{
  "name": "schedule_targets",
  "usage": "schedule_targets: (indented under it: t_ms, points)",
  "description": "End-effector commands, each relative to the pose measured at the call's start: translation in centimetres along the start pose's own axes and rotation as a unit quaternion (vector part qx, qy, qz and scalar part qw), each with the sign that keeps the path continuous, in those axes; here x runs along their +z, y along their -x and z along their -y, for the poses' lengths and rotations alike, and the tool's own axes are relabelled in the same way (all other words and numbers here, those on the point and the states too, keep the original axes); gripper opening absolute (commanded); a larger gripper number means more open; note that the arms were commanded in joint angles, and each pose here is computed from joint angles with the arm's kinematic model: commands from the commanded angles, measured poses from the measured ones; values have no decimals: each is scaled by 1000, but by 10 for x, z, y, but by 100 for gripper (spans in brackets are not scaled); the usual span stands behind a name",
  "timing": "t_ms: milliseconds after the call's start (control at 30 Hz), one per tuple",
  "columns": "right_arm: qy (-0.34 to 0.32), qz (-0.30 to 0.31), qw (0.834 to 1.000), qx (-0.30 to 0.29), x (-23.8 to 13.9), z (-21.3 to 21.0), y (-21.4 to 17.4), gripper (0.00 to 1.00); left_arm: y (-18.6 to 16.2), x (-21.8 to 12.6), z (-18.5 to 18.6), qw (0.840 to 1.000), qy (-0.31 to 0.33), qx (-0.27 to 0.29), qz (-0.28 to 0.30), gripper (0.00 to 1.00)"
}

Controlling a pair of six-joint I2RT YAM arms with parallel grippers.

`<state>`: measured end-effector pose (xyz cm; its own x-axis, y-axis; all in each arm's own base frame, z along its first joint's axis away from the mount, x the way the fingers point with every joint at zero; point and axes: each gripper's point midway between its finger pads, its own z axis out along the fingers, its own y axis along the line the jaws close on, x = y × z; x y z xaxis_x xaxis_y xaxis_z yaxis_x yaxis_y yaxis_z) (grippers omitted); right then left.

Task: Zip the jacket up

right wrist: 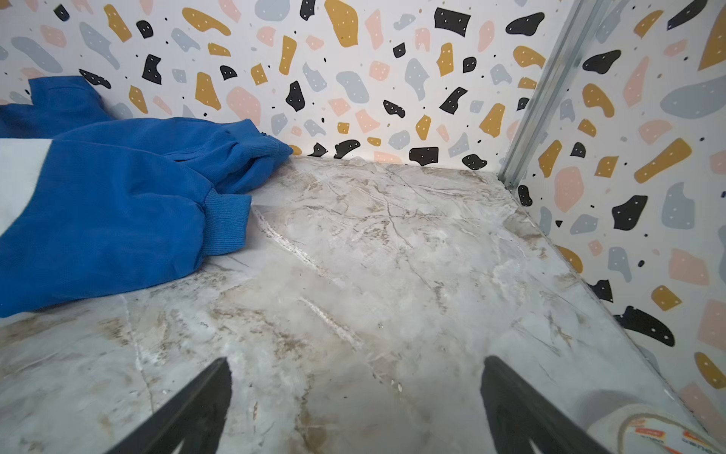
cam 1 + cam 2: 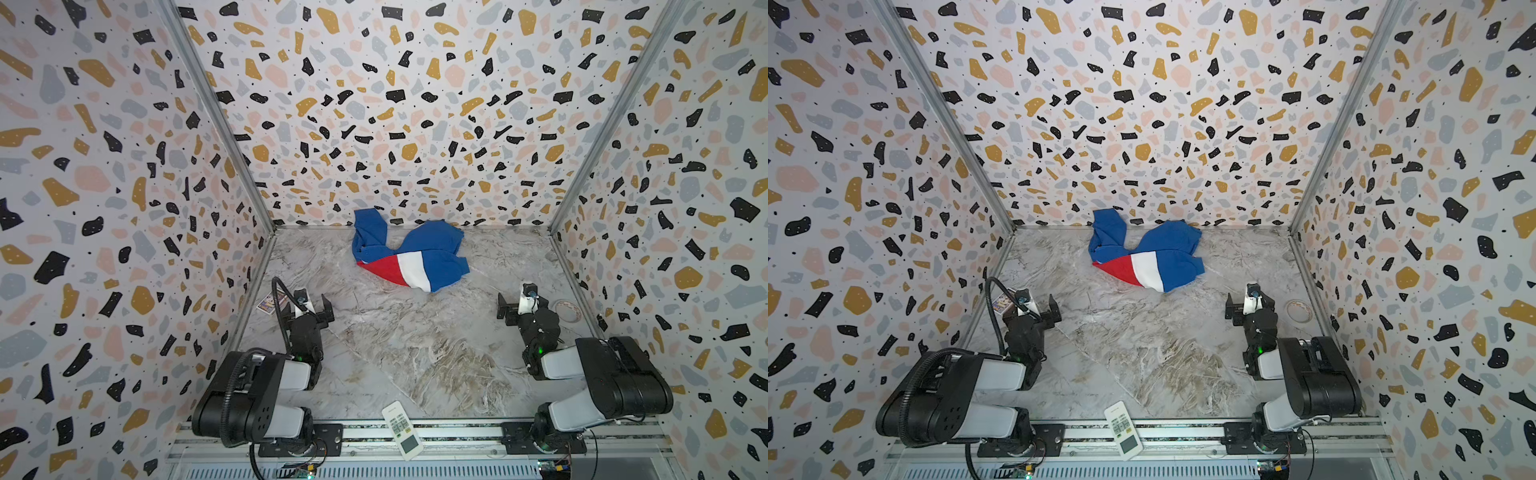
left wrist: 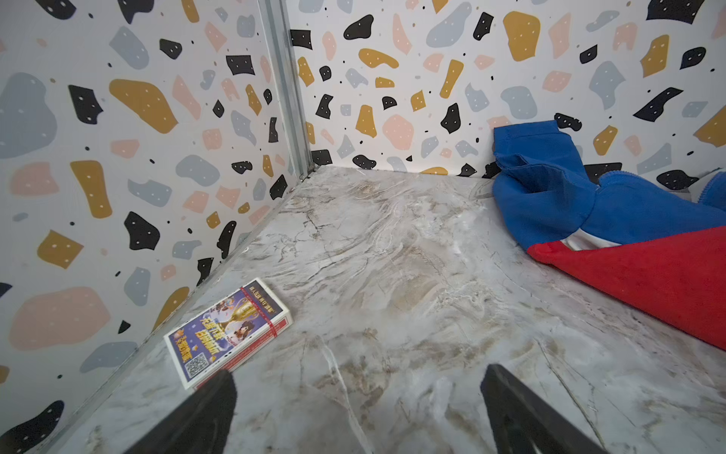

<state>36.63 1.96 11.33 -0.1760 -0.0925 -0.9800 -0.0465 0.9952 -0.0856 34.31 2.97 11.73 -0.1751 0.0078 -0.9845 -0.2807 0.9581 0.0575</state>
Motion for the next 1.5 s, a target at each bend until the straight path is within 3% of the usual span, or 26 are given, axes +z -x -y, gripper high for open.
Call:
schedule_targets:
  t_ms: [0,1033,1100,1167,1233,1267,1400,1467]
  points:
    - [0,12,1000,2,3,0,9,99,18,1,3,1000,-5,-7,28,99]
    - [6,11,1000,7,3,1,9,99,19,3,3,999,-15,-10,28,100]
    - [9,16,1000,-1,0,-3,11,97,30,2,6,999,-17,-9,37,100]
    - [-2,39,999,-27,-12,-10,22,95,43,13,2,1000,13,-15,-10,100]
    - [-28,53,997,-40,-21,-12,40,99,76,19,-10,995,56,-84,-14,100]
    - [-33,45,998,-36,-21,-14,52,100,93,20,-5,994,43,-99,-13,99]
    - [19,21,996,80,-13,-18,100,99,143,21,5,990,15,-138,-5,100]
    - [85,25,991,102,-4,-35,123,100,153,20,8,988,6,-152,-13,99]
